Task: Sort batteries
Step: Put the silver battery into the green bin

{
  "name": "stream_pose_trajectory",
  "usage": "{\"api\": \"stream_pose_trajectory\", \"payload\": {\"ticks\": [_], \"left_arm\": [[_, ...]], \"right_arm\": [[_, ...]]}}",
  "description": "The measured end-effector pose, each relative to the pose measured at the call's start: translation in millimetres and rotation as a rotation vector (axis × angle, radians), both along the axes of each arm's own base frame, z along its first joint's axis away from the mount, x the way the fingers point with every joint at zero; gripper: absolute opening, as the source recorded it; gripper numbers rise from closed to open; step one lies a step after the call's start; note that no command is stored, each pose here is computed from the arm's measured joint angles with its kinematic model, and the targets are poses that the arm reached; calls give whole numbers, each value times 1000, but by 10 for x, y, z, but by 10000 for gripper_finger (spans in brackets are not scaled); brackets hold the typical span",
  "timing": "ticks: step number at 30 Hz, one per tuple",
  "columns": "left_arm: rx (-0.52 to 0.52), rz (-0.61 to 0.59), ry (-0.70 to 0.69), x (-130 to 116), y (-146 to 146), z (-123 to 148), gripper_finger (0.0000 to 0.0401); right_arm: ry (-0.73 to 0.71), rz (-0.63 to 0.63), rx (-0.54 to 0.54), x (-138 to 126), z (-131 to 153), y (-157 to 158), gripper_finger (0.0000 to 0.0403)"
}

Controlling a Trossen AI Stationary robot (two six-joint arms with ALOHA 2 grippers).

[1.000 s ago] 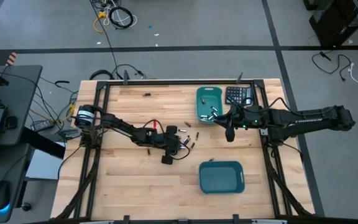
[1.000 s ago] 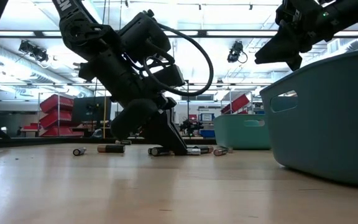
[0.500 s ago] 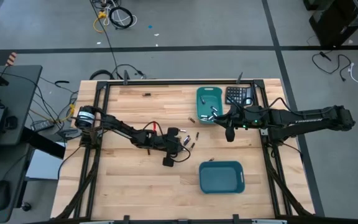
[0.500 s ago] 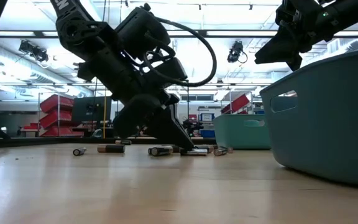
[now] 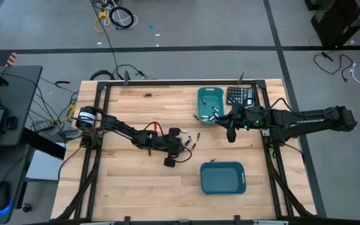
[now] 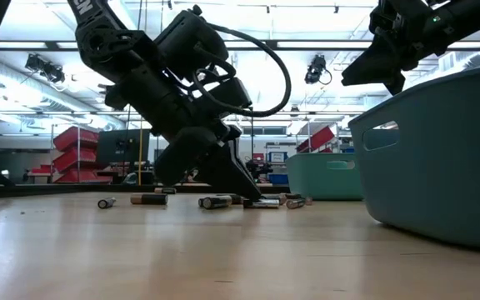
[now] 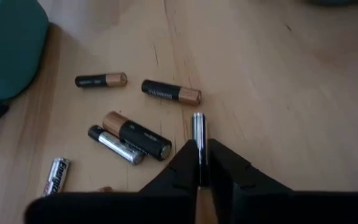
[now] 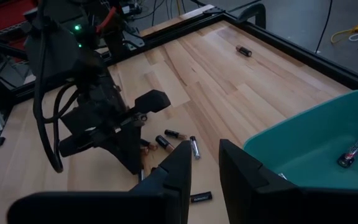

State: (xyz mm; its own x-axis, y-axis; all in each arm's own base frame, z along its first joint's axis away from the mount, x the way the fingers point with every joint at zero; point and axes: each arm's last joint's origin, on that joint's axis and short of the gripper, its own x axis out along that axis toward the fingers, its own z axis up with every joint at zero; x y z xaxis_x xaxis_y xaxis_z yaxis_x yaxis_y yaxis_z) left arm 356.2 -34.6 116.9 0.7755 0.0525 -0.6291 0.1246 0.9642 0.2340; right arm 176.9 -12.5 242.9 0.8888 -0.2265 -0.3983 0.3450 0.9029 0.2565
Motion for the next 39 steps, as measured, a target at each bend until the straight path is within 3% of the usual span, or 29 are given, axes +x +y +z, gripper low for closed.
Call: {"api": "stream_pose_trajectory", "payload": {"ticks": [10, 21, 26, 33, 39], "left_arm": [[4, -4, -2, 13, 9, -36, 132], [-16, 18, 7, 56, 8, -193, 142], [-16, 19, 24, 46, 8, -210, 117], [-25, 33, 54, 26, 8, -234, 17], [-28, 41, 37, 27, -8, -232, 13]], "right_arm": [[0, 0, 0, -1, 0, 0, 68], [32, 0, 1, 44, -51, -2, 68], [63, 0, 3, 90, -104, -3, 68], [64, 1, 3, 140, -131, -5, 68], [66, 3, 4, 144, -135, -5, 68]]}}
